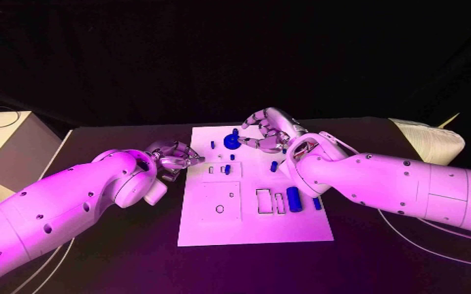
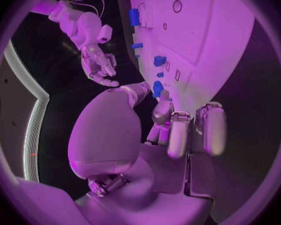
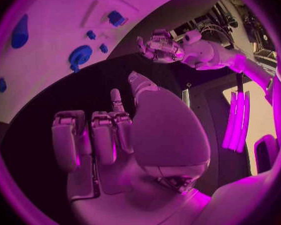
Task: Assemble the parts on the task board
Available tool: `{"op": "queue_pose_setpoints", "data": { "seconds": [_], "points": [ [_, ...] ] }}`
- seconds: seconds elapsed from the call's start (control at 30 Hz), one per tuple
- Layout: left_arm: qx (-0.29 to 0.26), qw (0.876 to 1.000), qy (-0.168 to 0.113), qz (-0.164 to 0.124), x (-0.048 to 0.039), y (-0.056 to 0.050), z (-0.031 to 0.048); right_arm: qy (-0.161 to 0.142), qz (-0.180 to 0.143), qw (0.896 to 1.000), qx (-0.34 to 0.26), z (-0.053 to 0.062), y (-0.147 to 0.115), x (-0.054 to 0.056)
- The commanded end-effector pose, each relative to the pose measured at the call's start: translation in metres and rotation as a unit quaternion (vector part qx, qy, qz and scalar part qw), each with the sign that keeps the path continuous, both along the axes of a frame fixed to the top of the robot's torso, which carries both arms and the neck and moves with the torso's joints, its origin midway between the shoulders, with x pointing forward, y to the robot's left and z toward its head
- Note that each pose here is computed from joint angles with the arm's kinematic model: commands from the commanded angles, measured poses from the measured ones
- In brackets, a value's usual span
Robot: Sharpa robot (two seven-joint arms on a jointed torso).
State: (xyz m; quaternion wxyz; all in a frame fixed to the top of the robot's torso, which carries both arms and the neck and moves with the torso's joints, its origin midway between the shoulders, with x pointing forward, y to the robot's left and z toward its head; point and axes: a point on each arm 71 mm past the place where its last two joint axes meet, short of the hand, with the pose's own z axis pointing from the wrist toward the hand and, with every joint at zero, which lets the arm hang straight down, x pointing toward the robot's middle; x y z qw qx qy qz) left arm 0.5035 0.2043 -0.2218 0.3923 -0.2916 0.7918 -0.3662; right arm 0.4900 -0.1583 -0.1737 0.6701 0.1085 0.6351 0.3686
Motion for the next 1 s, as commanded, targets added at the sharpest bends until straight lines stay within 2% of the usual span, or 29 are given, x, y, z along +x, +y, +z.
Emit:
{"op": "queue_pose_setpoints", "data": {
  "seconds": [0.03, 0.23, 0.43, 0.77, 1.0],
  "points": [
    [0.104, 0.994, 0.032, -0.024, 0.0019, -0.006, -0.0044, 0.024, -0.028, 0.997, 0.070, 0.006, -0.015, 0.008],
    [0.133, 0.990, 0.026, -0.032, 0.0102, -0.019, 0.0042, 0.028, -0.052, 0.995, 0.079, 0.015, -0.031, 0.017],
    [0.151, 0.987, 0.022, -0.044, 0.0168, -0.032, 0.0136, 0.036, -0.062, 0.995, 0.076, 0.017, -0.038, 0.021],
    [0.174, 0.982, 0.021, -0.074, 0.0212, -0.056, 0.0204, 0.043, -0.067, 0.995, 0.065, 0.016, -0.040, 0.023],
    [0.196, 0.975, 0.033, -0.097, 0.0239, -0.065, 0.0206, 0.048, -0.070, 0.995, 0.058, 0.015, -0.040, 0.025]
  ]
}}
